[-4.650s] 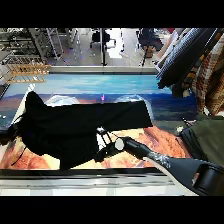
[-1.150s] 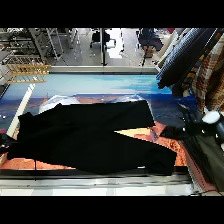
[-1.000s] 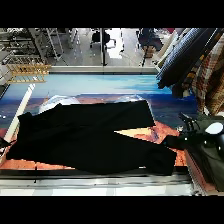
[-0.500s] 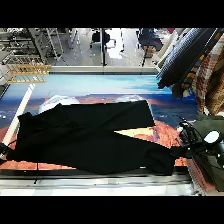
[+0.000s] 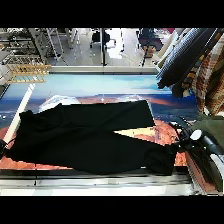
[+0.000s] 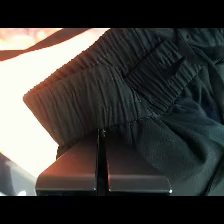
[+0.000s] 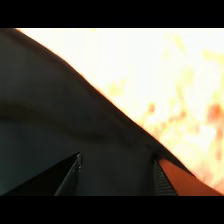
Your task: Fold the clothes and pants, and hang the long-sleeved shirts on hangers.
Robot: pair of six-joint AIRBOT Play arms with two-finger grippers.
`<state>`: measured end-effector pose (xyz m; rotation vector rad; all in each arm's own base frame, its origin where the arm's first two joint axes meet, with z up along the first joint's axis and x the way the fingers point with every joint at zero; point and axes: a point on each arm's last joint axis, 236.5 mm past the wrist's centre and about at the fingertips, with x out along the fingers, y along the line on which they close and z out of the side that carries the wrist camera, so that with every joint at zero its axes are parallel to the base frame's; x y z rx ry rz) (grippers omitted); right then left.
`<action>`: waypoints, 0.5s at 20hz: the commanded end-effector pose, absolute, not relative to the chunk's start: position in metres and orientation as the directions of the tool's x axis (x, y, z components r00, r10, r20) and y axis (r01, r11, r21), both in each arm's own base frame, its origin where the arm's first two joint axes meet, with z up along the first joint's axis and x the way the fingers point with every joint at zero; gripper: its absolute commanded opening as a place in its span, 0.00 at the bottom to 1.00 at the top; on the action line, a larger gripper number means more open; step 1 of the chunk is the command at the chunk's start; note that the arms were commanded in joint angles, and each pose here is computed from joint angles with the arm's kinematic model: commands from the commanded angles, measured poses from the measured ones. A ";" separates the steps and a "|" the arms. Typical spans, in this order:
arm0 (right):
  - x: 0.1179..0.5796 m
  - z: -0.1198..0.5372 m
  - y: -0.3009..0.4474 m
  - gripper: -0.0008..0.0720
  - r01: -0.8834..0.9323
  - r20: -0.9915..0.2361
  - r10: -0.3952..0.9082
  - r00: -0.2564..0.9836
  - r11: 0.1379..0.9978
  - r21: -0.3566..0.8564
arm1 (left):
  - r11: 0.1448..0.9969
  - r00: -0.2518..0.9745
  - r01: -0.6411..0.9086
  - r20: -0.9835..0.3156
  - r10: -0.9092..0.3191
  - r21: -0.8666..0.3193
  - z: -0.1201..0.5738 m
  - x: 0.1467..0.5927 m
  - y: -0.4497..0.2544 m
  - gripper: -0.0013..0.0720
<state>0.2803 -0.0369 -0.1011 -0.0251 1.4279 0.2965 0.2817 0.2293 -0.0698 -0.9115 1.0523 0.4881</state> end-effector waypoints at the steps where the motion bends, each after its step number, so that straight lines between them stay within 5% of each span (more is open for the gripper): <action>1: 0.297 -0.113 -0.027 0.61 -0.318 -0.976 0.165 0.141 0.941 0.113 | 0.544 0.468 -0.734 -0.883 -0.029 -0.407 -0.067 0.284 0.243 0.04; 2: 0.299 -0.113 -0.024 0.49 -0.355 -0.976 0.163 0.145 0.929 0.102 | 0.536 0.475 -0.739 -0.880 -0.014 -0.407 -0.063 0.282 0.251 0.04; 4: 0.302 -0.113 -0.015 0.03 -0.418 -0.975 0.164 0.147 0.904 0.089 | 0.525 0.492 -0.748 -0.870 0.027 -0.407 -0.049 0.280 0.271 0.04; 7: 0.330 -0.092 0.000 0.02 -0.486 -0.965 0.156 0.211 0.873 0.034 | 0.541 0.529 -0.740 -0.843 0.101 -0.399 -0.013 0.280 0.305 0.04; 10: 0.401 -0.035 0.017 0.02 -0.522 -0.892 0.143 0.428 0.845 -0.115 | 0.589 0.561 -0.716 -0.810 0.168 -0.374 0.022 0.287 0.329 0.04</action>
